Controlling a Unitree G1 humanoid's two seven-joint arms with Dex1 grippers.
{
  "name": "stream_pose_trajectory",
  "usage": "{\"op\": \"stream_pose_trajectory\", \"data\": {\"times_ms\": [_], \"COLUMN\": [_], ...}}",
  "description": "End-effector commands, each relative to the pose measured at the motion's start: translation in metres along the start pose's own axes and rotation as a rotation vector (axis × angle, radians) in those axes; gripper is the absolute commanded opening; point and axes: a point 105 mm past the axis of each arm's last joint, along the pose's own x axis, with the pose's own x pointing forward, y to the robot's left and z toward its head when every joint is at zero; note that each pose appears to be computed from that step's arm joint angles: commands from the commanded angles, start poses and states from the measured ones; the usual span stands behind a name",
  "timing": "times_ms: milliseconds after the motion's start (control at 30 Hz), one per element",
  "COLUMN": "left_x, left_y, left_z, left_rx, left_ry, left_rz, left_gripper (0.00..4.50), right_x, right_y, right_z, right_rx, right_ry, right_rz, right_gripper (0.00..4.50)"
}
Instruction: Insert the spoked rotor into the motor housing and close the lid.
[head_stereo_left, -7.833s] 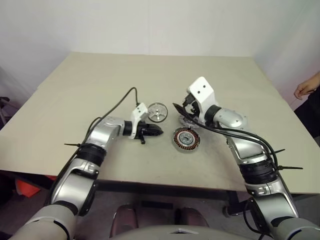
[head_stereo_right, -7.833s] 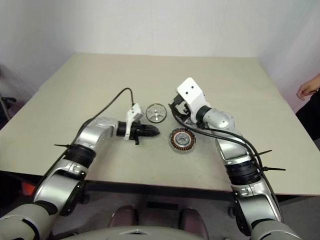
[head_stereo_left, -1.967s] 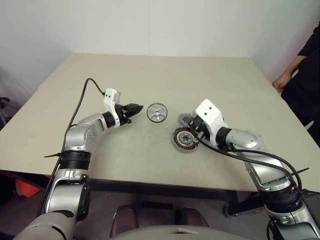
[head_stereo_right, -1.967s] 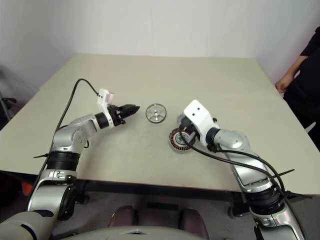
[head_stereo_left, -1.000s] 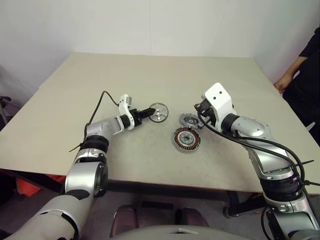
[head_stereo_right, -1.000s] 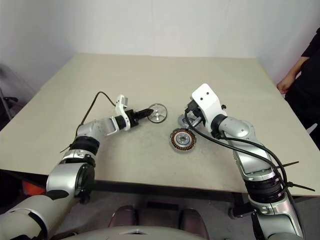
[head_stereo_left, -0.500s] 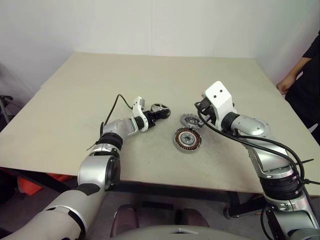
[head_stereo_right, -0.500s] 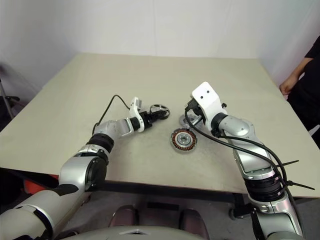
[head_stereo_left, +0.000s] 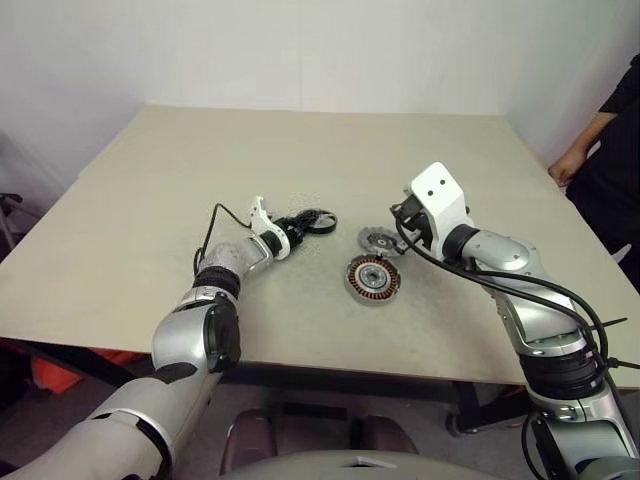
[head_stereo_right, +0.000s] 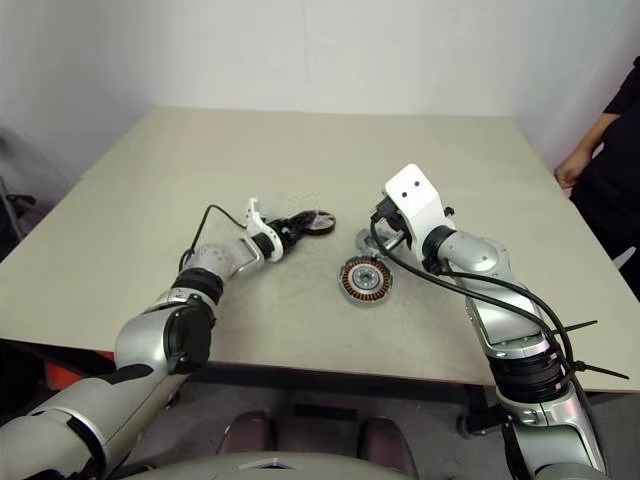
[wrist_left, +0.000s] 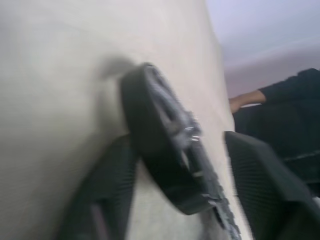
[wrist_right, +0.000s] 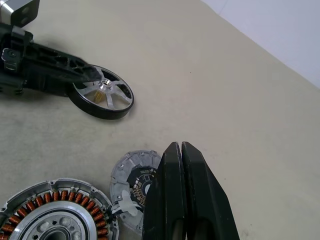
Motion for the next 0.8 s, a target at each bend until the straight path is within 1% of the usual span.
{"op": "stream_pose_trajectory", "data": {"times_ms": [33,67,300,400,467,600,700,800], "left_x": [-0.001,-0.002,-0.002,-0.002,-0.002,-0.006,-0.01,-0.015], "left_y": [-0.007,-0.007,-0.007,-0.009,-0.008,-0.016,-0.033,-0.056], "left_z": [0.007,0.006,0.003,0.002,0.001,0.003,0.009,0.013], "left_rx": [-0.029,-0.031,-0.052,-0.061,-0.082,-0.145,-0.21,-0.262], "left_ry": [-0.013,-0.01,0.005,0.008,0.013,0.022,0.03,0.069], "left_rz": [-0.037,-0.036,-0.046,-0.057,-0.053,-0.121,-0.234,-0.354], "left_gripper": [1.26,0.93,0.93,0.44,0.43,0.43,0.43,0.43], "right_x": [-0.004,-0.004,-0.002,-0.002,-0.003,-0.004,-0.006,-0.011], "right_y": [-0.01,-0.01,-0.011,-0.013,-0.015,-0.022,-0.039,-0.067], "right_z": [0.011,0.011,0.011,0.011,0.01,0.008,-0.002,-0.018], "right_rx": [-0.021,-0.021,-0.03,-0.032,-0.031,-0.027,-0.023,-0.006], "right_ry": [-0.044,-0.044,-0.044,-0.042,-0.04,-0.028,0.02,0.1], "right_rz": [-0.038,-0.038,-0.043,-0.054,-0.063,-0.097,-0.182,-0.325], "right_gripper": [0.0,0.0,0.0,0.0,0.0,0.0,0.0,0.0]}}
